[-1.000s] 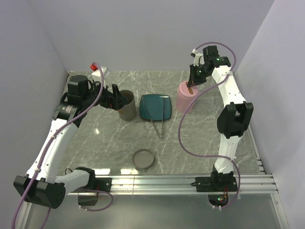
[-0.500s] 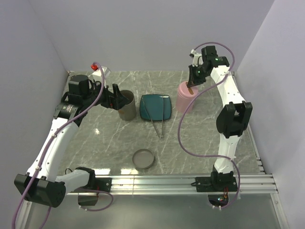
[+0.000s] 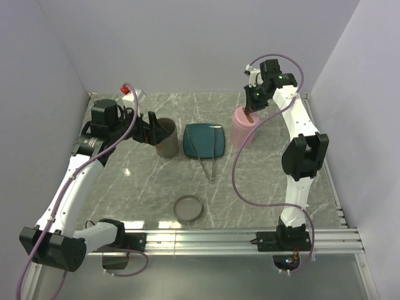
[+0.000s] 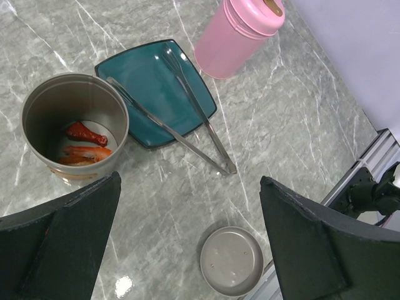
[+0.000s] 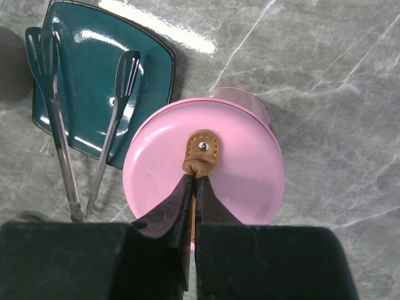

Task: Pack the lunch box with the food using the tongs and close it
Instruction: Close the box lid on the packing box.

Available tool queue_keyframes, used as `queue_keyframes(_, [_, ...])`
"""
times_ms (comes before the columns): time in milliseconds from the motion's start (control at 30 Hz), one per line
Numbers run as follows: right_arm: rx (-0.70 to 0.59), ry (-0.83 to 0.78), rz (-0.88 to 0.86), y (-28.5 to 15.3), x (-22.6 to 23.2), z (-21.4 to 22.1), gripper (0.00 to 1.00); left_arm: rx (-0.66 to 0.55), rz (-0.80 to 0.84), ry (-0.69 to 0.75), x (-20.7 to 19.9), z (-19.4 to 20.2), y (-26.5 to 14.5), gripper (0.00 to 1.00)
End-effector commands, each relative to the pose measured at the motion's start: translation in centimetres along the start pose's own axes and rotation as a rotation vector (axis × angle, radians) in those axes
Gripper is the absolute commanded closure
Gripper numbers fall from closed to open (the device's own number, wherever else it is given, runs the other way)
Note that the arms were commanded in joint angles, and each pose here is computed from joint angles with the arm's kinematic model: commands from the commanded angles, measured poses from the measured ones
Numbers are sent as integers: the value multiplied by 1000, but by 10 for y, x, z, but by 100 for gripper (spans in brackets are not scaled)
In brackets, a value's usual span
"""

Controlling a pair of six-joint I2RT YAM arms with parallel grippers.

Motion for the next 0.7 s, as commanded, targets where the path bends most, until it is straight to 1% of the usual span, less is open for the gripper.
queue_keyframes(0, [-65, -42, 14, -28, 10, -15, 100, -34, 26, 11, -5, -6, -3, 0])
queue_keyframes(133, [-110, -55, 5, -43, 15, -23, 100, -34, 31, 7, -5, -7, -3, 1])
queue_keyframes(367, [-135, -65, -24, -51, 21, -26, 100, -32, 30, 1, -4, -5, -3, 1])
queue_keyframes(467, [-127, -59, -34, -48, 22, -25, 100, -31, 30, -2, -3, -4, -2, 1])
queue_keyframes(667, [-80, -41, -34, -28, 16, -19, 100, -30, 32, -4, -3, -3, -3, 1])
Point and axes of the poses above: each gripper's point midway between its finger pads, its own y axis out along the fingers, its own x axis along the line the jaws close on, z = x × y, the point moved 5 cm from there along -y, back along the fingers, and after that the axes turned 9 degrees about -y, right-handed, at the moved point
